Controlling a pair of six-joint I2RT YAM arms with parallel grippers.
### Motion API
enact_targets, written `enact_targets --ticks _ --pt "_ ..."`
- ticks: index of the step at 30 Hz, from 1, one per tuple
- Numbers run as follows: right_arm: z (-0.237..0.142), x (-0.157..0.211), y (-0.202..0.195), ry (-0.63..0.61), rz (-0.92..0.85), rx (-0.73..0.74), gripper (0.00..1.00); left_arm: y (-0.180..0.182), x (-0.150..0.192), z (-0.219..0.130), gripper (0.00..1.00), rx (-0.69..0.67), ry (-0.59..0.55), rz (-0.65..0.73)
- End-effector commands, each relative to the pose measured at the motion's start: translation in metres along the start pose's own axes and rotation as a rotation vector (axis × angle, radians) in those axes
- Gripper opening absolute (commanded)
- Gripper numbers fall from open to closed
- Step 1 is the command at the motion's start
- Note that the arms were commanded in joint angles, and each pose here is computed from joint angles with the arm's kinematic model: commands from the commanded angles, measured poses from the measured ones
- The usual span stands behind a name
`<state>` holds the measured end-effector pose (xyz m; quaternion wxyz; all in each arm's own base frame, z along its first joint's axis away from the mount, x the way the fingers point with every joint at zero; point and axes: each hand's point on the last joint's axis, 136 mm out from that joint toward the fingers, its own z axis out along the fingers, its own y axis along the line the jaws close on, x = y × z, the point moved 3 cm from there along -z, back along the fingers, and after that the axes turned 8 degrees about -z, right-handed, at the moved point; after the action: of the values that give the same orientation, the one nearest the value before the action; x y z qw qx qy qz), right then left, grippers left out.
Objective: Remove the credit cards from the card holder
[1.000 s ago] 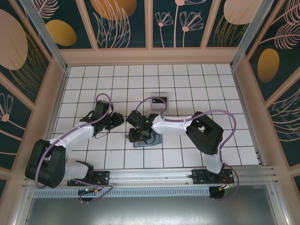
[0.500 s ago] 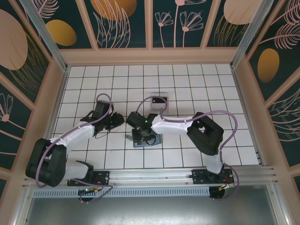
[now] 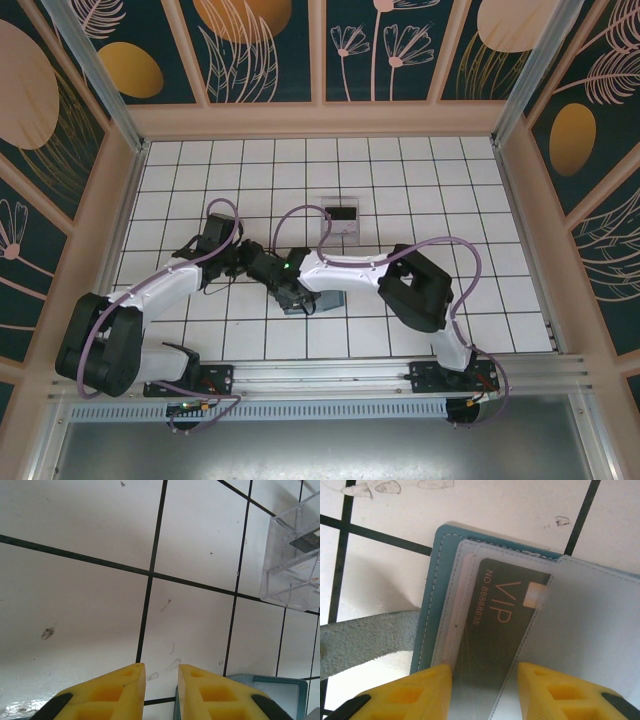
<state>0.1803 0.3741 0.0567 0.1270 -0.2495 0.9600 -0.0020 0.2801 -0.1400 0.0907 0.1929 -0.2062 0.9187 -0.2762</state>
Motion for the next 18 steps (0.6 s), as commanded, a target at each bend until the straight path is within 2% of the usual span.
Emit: enact_targets --ticks 1,18 --pt "-0.002 0.005 -0.015 0.011 -0.029 0.121 0.41 -0.006 -0.003 -0.002 0.26 0.01 0.011 0.022" --pt "-0.017 0.006 -0.033 -0.016 -0.018 0.21 0.46 -0.007 -0.003 -0.001 0.26 0.015 0.014 0.017"
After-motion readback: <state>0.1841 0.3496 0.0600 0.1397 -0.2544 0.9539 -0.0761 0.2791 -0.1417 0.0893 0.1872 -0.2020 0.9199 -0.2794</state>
